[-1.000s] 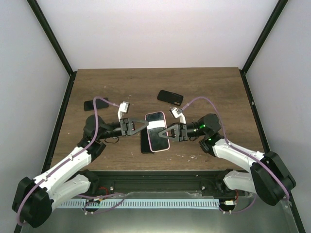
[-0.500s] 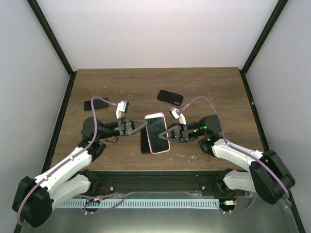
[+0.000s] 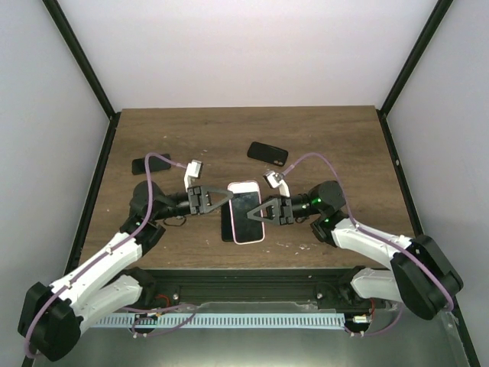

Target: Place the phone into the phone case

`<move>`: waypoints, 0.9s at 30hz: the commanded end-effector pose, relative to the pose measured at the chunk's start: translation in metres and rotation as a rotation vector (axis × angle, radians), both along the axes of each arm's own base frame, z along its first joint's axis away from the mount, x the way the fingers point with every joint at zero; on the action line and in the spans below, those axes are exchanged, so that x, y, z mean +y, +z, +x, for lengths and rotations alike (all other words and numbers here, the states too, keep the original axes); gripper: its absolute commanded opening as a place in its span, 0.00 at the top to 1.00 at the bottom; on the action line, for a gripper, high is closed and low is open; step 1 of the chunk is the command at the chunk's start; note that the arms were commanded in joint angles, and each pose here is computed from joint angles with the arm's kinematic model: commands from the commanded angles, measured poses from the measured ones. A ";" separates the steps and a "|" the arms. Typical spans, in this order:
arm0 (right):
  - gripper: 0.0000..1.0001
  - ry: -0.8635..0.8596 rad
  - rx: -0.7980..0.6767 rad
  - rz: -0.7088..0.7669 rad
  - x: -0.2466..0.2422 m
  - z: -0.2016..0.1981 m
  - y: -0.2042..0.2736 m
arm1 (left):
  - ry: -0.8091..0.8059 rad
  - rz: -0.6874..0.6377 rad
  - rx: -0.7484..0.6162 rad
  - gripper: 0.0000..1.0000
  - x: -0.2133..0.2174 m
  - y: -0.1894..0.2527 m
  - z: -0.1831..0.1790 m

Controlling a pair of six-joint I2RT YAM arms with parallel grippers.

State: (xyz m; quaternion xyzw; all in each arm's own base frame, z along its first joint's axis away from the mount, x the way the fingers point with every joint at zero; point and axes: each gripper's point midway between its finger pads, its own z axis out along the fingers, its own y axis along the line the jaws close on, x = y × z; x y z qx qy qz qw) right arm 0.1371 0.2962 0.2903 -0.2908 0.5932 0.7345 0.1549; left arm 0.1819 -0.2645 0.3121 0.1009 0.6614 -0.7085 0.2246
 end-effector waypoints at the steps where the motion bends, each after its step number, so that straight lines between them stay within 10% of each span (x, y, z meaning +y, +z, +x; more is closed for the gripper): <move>1: 0.84 -0.042 -0.076 0.057 0.002 0.004 0.024 | 0.051 0.058 -0.060 0.89 0.003 0.008 0.004; 11: 0.88 -0.251 -0.124 0.097 -0.001 0.030 0.054 | 0.004 0.128 0.035 0.44 0.002 -0.020 -0.004; 20: 0.87 -0.380 -0.175 0.105 0.000 0.053 0.072 | -0.063 0.109 0.042 0.48 -0.001 -0.033 -0.017; 27: 0.87 -0.428 -0.184 0.094 0.001 0.063 0.071 | -0.072 0.135 0.047 0.69 -0.006 -0.043 -0.014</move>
